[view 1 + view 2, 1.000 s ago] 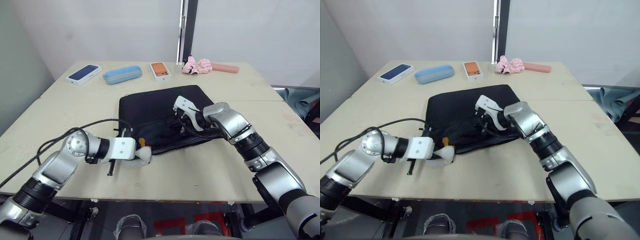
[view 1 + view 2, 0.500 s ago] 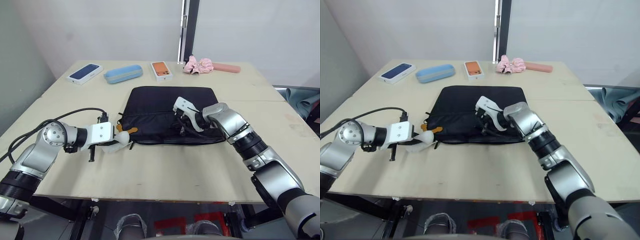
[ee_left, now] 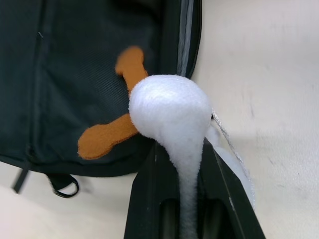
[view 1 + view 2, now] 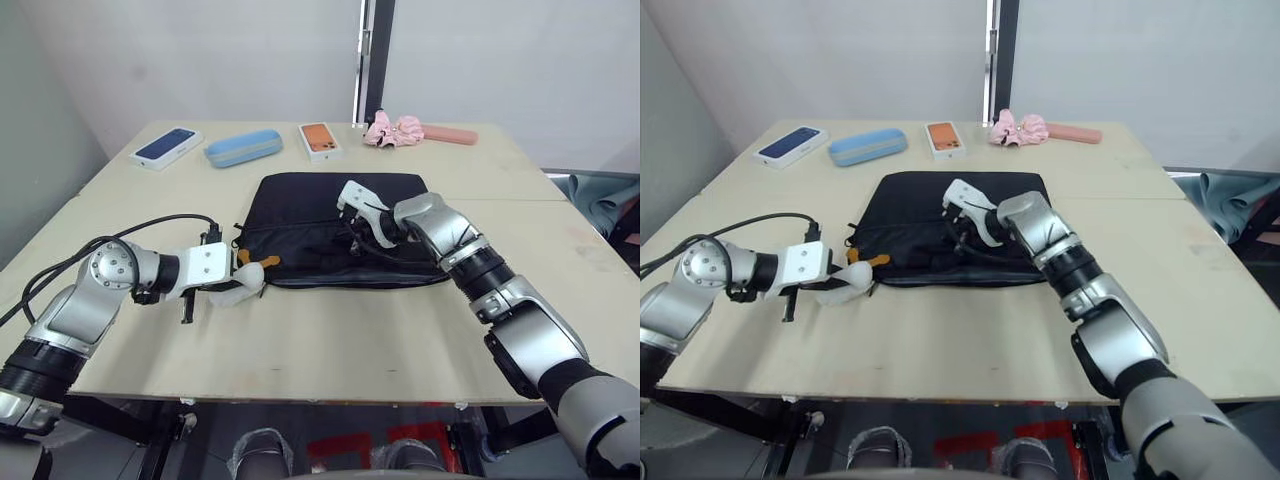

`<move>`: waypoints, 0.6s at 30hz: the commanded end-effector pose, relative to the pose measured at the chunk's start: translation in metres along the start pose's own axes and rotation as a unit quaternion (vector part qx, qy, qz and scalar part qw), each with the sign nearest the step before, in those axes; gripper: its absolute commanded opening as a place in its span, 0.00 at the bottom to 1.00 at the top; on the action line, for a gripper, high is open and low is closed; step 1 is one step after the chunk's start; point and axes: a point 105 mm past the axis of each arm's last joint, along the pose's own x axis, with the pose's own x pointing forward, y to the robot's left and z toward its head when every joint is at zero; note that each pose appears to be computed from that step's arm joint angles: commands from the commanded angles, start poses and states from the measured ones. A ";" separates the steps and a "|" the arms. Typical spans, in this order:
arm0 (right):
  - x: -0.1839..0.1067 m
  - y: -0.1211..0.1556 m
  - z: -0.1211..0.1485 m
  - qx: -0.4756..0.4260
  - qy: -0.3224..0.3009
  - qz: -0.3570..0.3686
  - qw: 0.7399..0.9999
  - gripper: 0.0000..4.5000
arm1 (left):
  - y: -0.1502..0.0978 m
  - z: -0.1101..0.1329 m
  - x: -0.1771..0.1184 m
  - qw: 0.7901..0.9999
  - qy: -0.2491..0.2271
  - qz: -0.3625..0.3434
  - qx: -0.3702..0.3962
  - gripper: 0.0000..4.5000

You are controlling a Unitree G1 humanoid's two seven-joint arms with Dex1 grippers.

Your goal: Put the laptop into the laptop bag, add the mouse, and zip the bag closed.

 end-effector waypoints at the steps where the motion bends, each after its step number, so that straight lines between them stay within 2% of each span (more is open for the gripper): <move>1: 0.006 0.001 -0.029 0.010 0.052 -0.004 0.999 0.00 | 0.008 0.039 -0.001 0.998 -0.053 0.005 0.036 0.01; 5: 0.006 0.003 -0.024 0.013 0.043 0.003 0.999 0.00 | -0.004 0.069 0.007 0.993 -0.097 -0.034 0.057 0.01; 13: 0.010 0.006 -0.020 0.013 0.039 0.008 0.999 0.00 | -0.015 0.075 0.035 0.986 -0.087 -0.071 0.124 0.01; 18: 0.011 0.007 -0.018 0.015 0.036 0.009 0.999 0.00 | -0.016 0.107 0.064 0.970 -0.155 -0.062 0.176 0.01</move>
